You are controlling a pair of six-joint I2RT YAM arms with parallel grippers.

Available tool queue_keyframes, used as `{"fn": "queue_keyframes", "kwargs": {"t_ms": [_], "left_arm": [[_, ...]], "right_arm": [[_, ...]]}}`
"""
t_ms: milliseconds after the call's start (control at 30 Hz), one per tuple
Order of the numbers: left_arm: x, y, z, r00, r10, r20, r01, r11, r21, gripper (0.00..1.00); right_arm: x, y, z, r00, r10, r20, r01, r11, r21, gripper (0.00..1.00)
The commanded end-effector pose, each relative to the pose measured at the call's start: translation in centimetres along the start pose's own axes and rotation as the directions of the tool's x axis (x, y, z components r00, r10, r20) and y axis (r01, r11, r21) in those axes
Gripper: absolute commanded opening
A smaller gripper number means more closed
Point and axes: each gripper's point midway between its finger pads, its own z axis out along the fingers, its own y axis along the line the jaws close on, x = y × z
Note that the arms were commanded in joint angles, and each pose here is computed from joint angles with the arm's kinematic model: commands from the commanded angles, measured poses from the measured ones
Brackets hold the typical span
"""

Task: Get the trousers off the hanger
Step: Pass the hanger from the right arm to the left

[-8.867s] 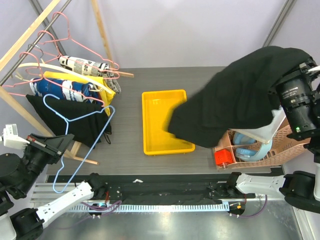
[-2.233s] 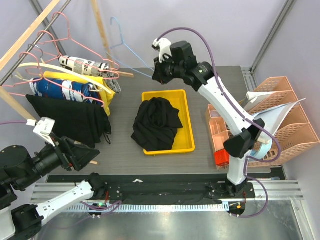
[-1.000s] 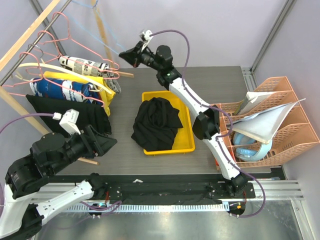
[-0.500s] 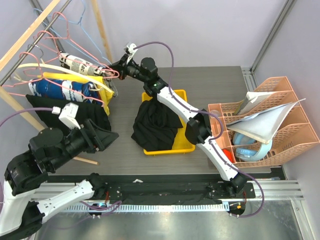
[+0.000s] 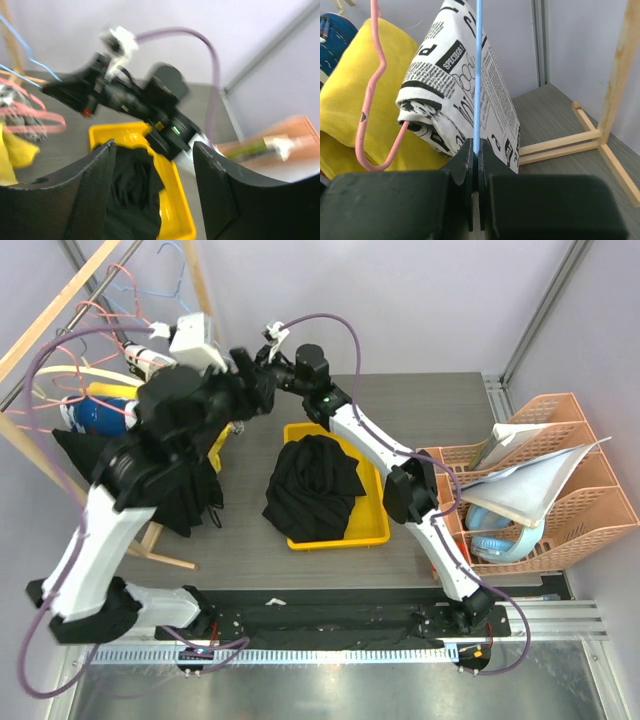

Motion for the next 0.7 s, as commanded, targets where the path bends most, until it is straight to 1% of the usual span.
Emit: {"fn": "queue_keyframes", "kwargs": {"t_ms": [0,33,67,100,167,200,233,267,300,333,400,433,500,667], "left_arm": [[-5.7,3.5,4.6,0.983,-0.106,0.151,0.126,0.984,-0.129,0.62],[-5.4,3.6,6.3,0.980,-0.143,0.141,0.162,0.978,-0.133,0.61],[-6.1,3.6,6.8,0.971,-0.172,0.167,0.194,0.973,-0.122,0.61],[-6.6,3.6,7.4,0.968,-0.179,0.176,0.200,0.974,-0.107,0.60],[-7.9,3.7,8.8,0.955,-0.212,0.209,0.238,0.966,-0.105,0.60],[-8.7,4.9,9.4,0.945,-0.233,0.230,0.265,0.956,-0.122,0.60],[-9.8,5.3,9.4,0.931,-0.261,0.255,0.297,0.948,-0.112,0.59],[-10.3,5.8,10.1,0.901,-0.332,0.279,0.371,0.924,-0.098,0.59],[-11.1,7.5,10.4,0.882,-0.354,0.312,0.402,0.909,-0.106,0.58],[-9.9,7.8,11.6,0.881,-0.382,0.279,0.419,0.903,-0.088,0.57],[-11.1,9.0,11.8,0.831,-0.448,0.330,0.492,0.869,-0.059,0.55],[-10.4,9.5,12.5,0.829,-0.459,0.320,0.501,0.863,-0.060,0.54],[-10.6,10.6,13.2,0.809,-0.476,0.345,0.528,0.847,-0.071,0.51],[-11.3,10.6,14.8,0.802,-0.488,0.345,0.532,0.846,-0.038,0.50]], "right_arm": [[-10.5,4.0,-3.1,0.991,-0.077,0.114,0.087,0.992,-0.086,0.01],[-11.6,5.0,-3.7,0.990,-0.079,0.120,0.092,0.990,-0.107,0.01],[-11.6,5.2,-3.8,0.990,-0.078,0.115,0.091,0.990,-0.109,0.01],[-10.9,5.0,-4.0,0.993,-0.068,0.095,0.078,0.991,-0.104,0.01],[-11.2,5.5,-4.5,0.994,-0.066,0.089,0.076,0.991,-0.114,0.01],[-10.7,5.4,-4.6,0.996,-0.053,0.073,0.061,0.991,-0.120,0.01],[-10.7,5.5,-4.8,0.997,-0.041,0.066,0.049,0.990,-0.130,0.01],[-10.9,5.8,-5.0,0.998,-0.029,0.061,0.038,0.989,-0.143,0.01],[-10.6,5.9,-5.1,0.999,-0.019,0.049,0.026,0.989,-0.145,0.01],[-10.8,6.1,-5.3,0.999,-0.017,0.047,0.024,0.989,-0.149,0.01],[-10.9,6.6,-5.6,0.999,-0.008,0.034,0.014,0.985,-0.171,0.01],[-11.1,6.6,-5.8,0.999,-0.006,0.033,0.012,0.985,-0.173,0.01],[-11.2,6.5,-5.9,1.000,0.007,0.029,-0.001,0.984,-0.178,0.01],[-10.9,6.2,-6.0,0.999,0.026,0.020,-0.022,0.983,-0.181,0.01]]}}
